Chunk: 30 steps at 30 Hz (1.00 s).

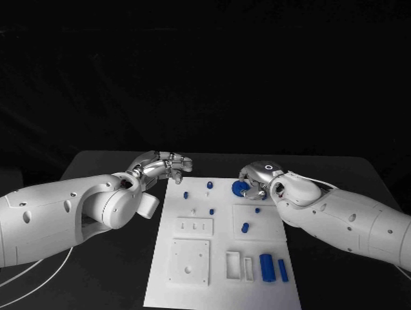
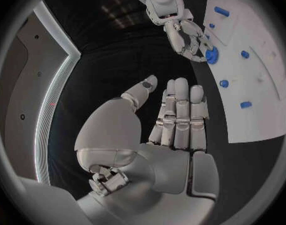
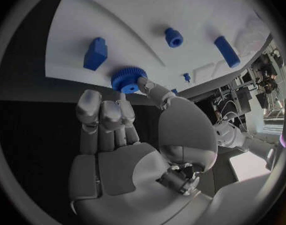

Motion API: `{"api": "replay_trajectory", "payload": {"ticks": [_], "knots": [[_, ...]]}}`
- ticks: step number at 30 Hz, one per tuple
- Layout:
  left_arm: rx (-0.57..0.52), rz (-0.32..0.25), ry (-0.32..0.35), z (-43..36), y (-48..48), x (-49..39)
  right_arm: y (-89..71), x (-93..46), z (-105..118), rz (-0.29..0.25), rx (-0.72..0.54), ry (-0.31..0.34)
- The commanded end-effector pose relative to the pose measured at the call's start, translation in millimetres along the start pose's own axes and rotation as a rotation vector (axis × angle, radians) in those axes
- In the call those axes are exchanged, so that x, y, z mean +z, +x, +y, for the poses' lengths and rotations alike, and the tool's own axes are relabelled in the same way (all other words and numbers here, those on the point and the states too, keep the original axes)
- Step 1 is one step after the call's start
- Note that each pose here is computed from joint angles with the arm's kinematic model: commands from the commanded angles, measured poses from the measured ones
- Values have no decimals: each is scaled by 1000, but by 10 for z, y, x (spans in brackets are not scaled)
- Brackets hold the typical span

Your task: Assemble the parts on the task board

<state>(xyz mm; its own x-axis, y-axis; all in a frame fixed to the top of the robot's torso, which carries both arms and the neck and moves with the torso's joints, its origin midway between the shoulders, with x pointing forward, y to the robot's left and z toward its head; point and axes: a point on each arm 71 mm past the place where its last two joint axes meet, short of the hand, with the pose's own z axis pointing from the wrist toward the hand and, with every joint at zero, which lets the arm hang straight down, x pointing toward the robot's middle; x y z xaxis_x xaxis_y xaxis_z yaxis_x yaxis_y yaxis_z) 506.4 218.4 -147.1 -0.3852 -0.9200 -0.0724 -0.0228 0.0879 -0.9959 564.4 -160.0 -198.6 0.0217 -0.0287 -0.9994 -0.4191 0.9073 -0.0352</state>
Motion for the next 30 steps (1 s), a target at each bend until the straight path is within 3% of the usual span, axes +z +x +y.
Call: {"api": "replay_trajectory", "payload": {"ticks": [1,16,30], "knots": [[2,-2,12,-15,-4,-3,-110,-3,74,-93,-70,-7],[2,-3,12,-17,3,-6,-231,38,607,-189,-105,-118],[-2,7,10,-19,46,10,-109,132,984,-172,-102,-173]]}}
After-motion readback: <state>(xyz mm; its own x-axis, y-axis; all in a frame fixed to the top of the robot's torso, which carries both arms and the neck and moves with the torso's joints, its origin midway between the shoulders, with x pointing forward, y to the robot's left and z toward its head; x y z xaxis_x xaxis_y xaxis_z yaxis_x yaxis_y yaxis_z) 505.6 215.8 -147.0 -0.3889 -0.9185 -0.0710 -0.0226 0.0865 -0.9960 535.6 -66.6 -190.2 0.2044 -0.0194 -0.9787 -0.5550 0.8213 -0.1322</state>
